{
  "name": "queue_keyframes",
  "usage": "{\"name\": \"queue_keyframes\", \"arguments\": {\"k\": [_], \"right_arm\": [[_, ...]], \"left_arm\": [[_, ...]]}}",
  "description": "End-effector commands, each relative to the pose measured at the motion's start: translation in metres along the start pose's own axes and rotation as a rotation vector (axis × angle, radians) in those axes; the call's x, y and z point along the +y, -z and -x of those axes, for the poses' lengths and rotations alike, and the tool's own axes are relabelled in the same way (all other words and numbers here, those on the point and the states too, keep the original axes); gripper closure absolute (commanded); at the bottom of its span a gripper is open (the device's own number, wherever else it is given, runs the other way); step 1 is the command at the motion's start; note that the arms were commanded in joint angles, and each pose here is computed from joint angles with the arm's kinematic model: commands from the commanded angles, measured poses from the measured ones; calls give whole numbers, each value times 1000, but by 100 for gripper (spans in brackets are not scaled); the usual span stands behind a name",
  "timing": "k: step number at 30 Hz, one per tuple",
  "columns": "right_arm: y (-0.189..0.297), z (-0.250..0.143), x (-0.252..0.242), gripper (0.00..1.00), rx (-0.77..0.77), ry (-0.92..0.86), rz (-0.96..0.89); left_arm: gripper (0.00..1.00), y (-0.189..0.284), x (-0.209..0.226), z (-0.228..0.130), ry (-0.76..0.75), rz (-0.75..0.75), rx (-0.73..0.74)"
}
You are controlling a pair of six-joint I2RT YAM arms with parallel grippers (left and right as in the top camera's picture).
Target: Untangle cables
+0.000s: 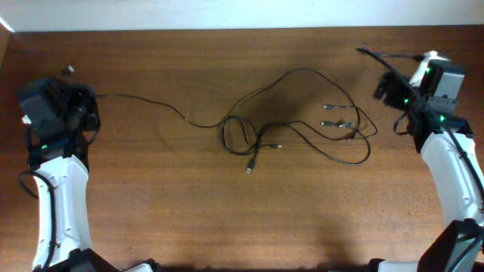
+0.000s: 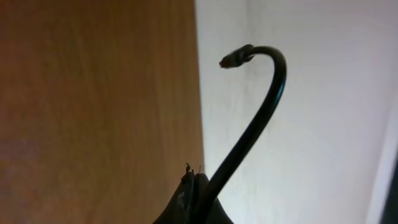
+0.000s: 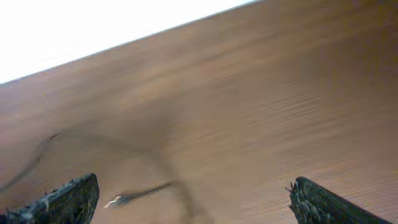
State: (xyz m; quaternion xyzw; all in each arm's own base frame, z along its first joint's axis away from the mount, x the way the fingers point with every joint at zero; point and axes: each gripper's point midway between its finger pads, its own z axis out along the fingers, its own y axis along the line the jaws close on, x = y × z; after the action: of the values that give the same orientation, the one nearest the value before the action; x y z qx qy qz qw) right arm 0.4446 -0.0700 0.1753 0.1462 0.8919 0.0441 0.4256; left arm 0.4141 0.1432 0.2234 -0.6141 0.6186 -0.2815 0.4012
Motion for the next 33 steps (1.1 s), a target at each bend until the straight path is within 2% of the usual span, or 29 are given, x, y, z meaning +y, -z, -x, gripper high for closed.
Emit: {"name": "queue_keyframes", "arguments": {"k": [1,6,8,11,13,16,21,23,25,28,32,33], "right_arm": [[-10,-28,44,1,129,-23,274],[-58,-64,37,4,193,187,223],[-77,-63,38,4,154,254,200],[-107,-61,49,6,60,484,206],[-123,-68,51,8,41,576,197],[-141,-76,51,13,21,596,201],[-160,-100,45,13,60,614,204],[-161,-94,46,21,32,617,202],[-162,-90,47,34,13,619,197],[-166,-91,40,34,15,620,159],[-179,-112,34,32,56,615,160],[-181,-115,33,39,60,615,160]], "left_arm": [[100,0,8,1,12,40,-10],[100,0,9,1,5,43,-12],[100,0,11,5,4,54,-37],[100,-1,14,5,6,63,-38],[100,-1,15,5,7,67,-36],[100,0,20,3,11,89,-29],[100,0,22,3,13,96,-27],[100,0,22,2,13,95,-23],[100,0,21,1,13,94,-20],[100,0,21,1,13,94,-20],[100,0,24,1,15,105,-16],[100,0,25,0,16,108,-15]]}}
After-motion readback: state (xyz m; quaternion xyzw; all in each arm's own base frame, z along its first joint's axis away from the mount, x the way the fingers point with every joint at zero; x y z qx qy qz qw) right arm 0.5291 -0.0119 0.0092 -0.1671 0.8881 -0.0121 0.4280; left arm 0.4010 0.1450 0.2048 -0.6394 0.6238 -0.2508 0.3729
